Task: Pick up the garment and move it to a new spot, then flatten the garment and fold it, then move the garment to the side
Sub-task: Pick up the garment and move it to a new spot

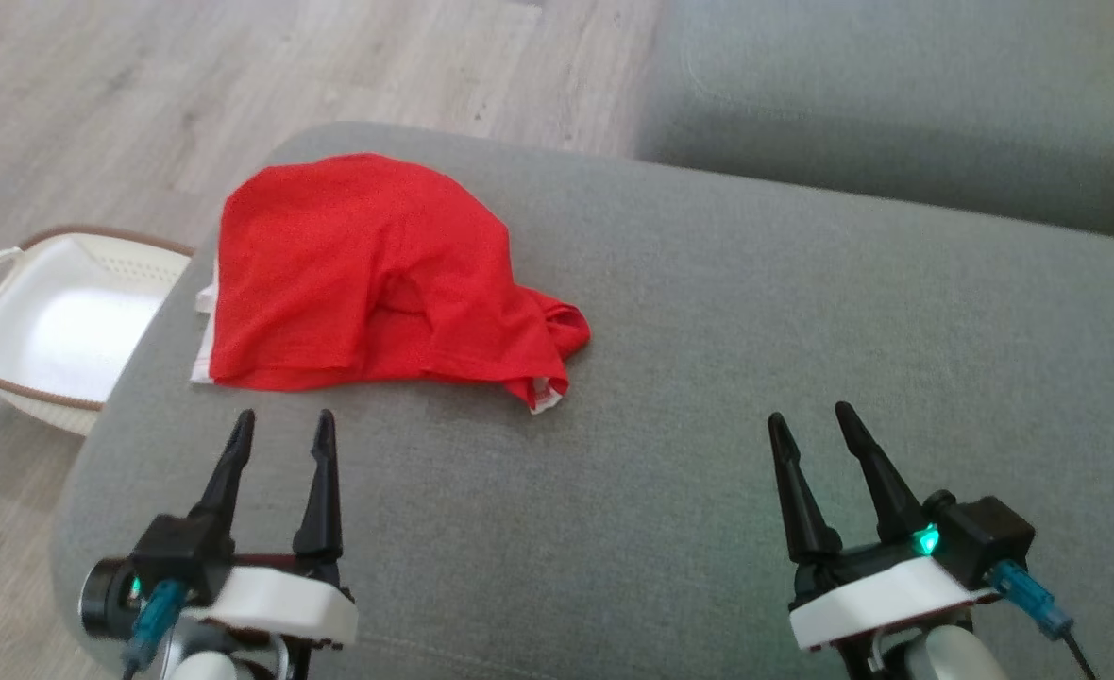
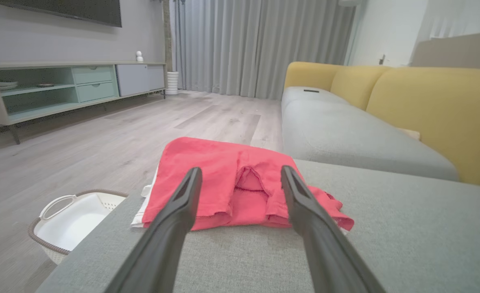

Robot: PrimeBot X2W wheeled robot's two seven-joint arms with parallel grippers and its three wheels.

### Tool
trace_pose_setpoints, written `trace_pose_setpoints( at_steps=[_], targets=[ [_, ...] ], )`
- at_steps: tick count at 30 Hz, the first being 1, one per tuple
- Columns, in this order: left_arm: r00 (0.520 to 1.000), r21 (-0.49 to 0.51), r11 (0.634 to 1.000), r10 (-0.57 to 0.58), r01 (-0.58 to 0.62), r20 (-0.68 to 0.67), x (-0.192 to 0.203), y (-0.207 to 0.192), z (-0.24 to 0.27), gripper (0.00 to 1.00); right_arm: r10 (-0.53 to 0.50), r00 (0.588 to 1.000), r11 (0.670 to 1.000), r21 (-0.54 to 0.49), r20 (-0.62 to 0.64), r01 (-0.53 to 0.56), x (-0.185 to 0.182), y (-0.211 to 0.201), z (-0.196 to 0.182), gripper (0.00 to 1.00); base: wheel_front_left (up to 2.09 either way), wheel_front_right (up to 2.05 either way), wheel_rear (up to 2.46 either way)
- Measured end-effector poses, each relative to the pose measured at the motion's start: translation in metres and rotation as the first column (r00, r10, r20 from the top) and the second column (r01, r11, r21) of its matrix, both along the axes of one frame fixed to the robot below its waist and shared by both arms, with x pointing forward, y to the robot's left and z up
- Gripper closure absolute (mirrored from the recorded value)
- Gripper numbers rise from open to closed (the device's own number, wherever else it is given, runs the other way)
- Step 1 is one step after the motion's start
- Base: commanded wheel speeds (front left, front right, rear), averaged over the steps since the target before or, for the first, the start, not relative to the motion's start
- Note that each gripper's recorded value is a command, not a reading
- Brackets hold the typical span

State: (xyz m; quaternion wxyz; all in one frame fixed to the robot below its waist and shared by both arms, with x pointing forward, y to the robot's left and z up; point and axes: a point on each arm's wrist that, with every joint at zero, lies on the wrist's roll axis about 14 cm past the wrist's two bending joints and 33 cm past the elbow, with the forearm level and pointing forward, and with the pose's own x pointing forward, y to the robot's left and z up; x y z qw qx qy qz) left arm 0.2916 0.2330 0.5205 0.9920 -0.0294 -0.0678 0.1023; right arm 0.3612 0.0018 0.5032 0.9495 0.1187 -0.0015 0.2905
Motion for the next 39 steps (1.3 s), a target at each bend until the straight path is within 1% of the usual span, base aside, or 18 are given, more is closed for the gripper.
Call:
trace_pose_setpoints(
  at_steps=[3, 6, 10, 13, 15, 17, 19, 21, 24, 27, 30, 34, 36, 38, 39],
  targets=[
    [0.997, 0.036, 0.998, -0.056, 0.057, -0.045, 0.011, -0.007, -0.010, 0.00, -0.008, 1.000, 1.000, -0.006, -0.015, 0.008, 0.003, -0.003, -0.006, 0.00, 0.00, 0.00, 0.00],
    [0.988, 0.107, 0.985, -0.128, 0.137, -0.092, 0.036, -0.011, -0.015, 0.00, -0.026, 0.999, 1.000, -0.007, -0.032, 0.025, 0.012, -0.007, -0.013, 0.00, 0.00, 0.00, 0.00],
    [0.959, 0.211, 0.941, -0.233, 0.265, -0.164, 0.086, -0.018, -0.016, 0.00, -0.052, 0.998, 0.998, 0.015, -0.019, 0.053, 0.033, -0.012, -0.010, 0.00, 0.00, 0.00, 0.00],
    [0.925, 0.238, 0.911, -0.274, 0.337, -0.262, 0.131, -0.025, -0.018, 0.00, -0.076, 0.997, 0.997, 0.019, -0.019, 0.076, 0.047, -0.019, -0.012, 0.00, 0.00, 0.00, 0.00],
    [0.891, 0.229, 0.892, -0.303, 0.390, -0.338, 0.159, -0.034, -0.021, 0.00, -0.092, 0.995, 0.996, 0.017, -0.036, 0.093, 0.052, -0.024, -0.019, 0.00, 0.00, 0.00, 0.00],
    [0.838, 0.220, 0.864, -0.329, 0.454, -0.436, 0.182, -0.044, -0.029, 0.00, -0.109, 0.993, 0.994, 0.013, -0.053, 0.110, 0.056, -0.030, -0.027, 0.00, 0.00, 0.00, 0.00],
    [0.788, 0.183, 0.854, -0.340, 0.488, -0.514, 0.201, -0.049, -0.036, 0.00, -0.130, 0.989, 0.991, 0.014, -0.064, 0.131, 0.061, -0.037, -0.031, 0.00, 0.00, 0.00, 0.00],
    [0.732, 0.155, 0.842, -0.340, 0.517, -0.590, 0.214, -0.052, -0.046, 0.00, -0.154, 0.985, 0.987, 0.032, -0.082, 0.157, 0.067, -0.045, -0.034, 0.00, 0.00, 0.00, 0.00],
    [0.663, 0.155, 0.820, -0.317, 0.551, -0.678, 0.230, -0.048, -0.060, 0.00, -0.171, 0.981, 0.984, 0.031, -0.087, 0.174, 0.073, -0.052, -0.038, 0.00, 0.00, 0.00, 0.00],
    [0.596, 0.125, 0.812, -0.304, 0.570, -0.743, 0.238, -0.047, -0.079, 0.00, -0.190, 0.977, 0.981, 0.026, -0.096, 0.194, 0.076, -0.059, -0.042, 0.00, 0.00, 0.00, 0.00],
    [0.522, 0.100, 0.799, -0.286, 0.593, -0.804, 0.239, -0.049, -0.102, 0.00, -0.209, 0.971, 0.977, 0.018, -0.119, 0.213, 0.076, -0.067, -0.051, 0.00, 0.00, 0.00, 0.00],
    [0.431, 0.073, 0.795, -0.247, 0.603, -0.868, 0.234, -0.044, -0.128, 0.00, -0.219, 0.967, 0.975, 0.010, -0.132, 0.222, 0.078, -0.071, -0.058, 0.00, 0.00, 0.00, 0.00],
    [0.402, 0.071, 0.794, -0.226, 0.603, -0.887, 0.232, -0.039, -0.136, 0.00, -0.222, 0.967, 0.974, 0.010, -0.125, 0.225, 0.082, -0.072, -0.056, 0.00, 0.00, 0.00, 0.00],
    [0.403, 0.074, 0.799, -0.219, 0.596, -0.889, 0.234, -0.035, -0.137, 0.00, -0.223, 0.967, 0.974, 0.010, -0.122, 0.226, 0.084, -0.072, -0.056, 0.00, 0.00, 0.00, 0.00],
    [0.409, 0.079, 0.804, -0.213, 0.590, -0.887, 0.236, -0.032, -0.137, 0.58, -0.222, 0.968, 0.974, 0.011, -0.120, 0.225, 0.085, -0.072, -0.055, 0.00, 0.00, 0.00, 0.00]
  ],
)
